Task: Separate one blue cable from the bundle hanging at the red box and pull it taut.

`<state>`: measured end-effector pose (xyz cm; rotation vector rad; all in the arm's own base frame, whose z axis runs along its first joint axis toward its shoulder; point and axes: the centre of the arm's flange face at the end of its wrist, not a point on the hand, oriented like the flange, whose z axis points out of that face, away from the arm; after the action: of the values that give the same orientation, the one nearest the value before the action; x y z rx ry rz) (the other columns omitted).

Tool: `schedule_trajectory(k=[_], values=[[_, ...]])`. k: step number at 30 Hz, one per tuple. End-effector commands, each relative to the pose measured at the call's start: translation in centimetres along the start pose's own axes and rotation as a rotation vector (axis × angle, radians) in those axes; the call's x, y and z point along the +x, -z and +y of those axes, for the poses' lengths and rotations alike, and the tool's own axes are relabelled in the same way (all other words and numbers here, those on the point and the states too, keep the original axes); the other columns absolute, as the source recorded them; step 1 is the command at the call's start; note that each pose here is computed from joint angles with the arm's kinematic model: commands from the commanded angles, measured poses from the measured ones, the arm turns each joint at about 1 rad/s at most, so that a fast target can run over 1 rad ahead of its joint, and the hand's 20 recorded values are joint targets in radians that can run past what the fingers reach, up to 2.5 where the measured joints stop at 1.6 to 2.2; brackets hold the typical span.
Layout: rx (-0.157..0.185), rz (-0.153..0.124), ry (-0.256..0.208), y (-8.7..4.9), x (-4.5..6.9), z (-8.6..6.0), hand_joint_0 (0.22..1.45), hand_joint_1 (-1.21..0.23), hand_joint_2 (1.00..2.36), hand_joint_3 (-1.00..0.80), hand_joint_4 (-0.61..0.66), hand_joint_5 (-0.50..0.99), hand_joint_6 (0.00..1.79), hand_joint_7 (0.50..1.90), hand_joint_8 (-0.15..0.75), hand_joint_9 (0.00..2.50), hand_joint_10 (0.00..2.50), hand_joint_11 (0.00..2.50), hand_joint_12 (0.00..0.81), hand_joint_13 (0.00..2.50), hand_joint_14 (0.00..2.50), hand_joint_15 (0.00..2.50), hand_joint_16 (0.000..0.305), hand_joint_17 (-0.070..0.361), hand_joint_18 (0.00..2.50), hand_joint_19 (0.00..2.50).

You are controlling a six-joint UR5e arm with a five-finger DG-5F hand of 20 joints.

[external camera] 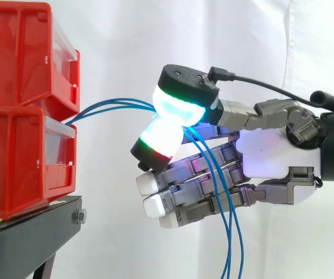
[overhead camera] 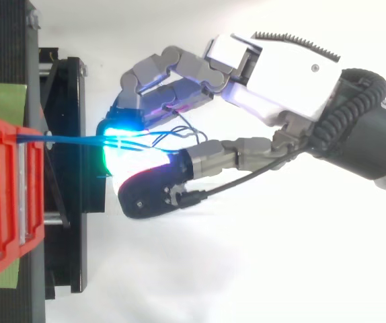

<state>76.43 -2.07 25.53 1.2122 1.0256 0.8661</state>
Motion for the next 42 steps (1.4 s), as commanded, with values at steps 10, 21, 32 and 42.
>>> schedule_trajectory(k=[10,21,32,42], values=[[-0.002,0.006,-0.001,-0.16,-0.31,-0.06,0.41,-0.78,1.00,-0.50,0.16,-0.17,0.95,0.87,0.379,0.93,0.01,0.65,0.387,0.87,0.01,0.40,0.049,0.110,0.83,0.39],[-0.004,0.000,0.000,-0.35,-0.84,-0.12,0.62,-0.61,1.01,-0.33,0.14,-0.17,0.92,1.08,0.350,0.97,0.01,0.66,0.339,0.87,0.01,0.43,0.039,0.088,0.79,0.46],[-0.005,-0.002,0.001,-0.40,-0.95,-0.13,0.77,-0.87,1.00,-0.50,0.05,-0.19,0.97,1.04,0.315,0.90,0.02,0.70,0.332,0.83,0.01,0.42,0.038,0.086,0.77,0.41],[-0.004,-0.003,0.002,-0.39,-1.07,-0.22,0.51,-0.94,1.00,-0.50,0.13,-0.16,0.95,0.98,0.337,0.96,0.01,0.70,0.346,0.85,0.02,0.44,0.041,0.092,0.80,0.43]])
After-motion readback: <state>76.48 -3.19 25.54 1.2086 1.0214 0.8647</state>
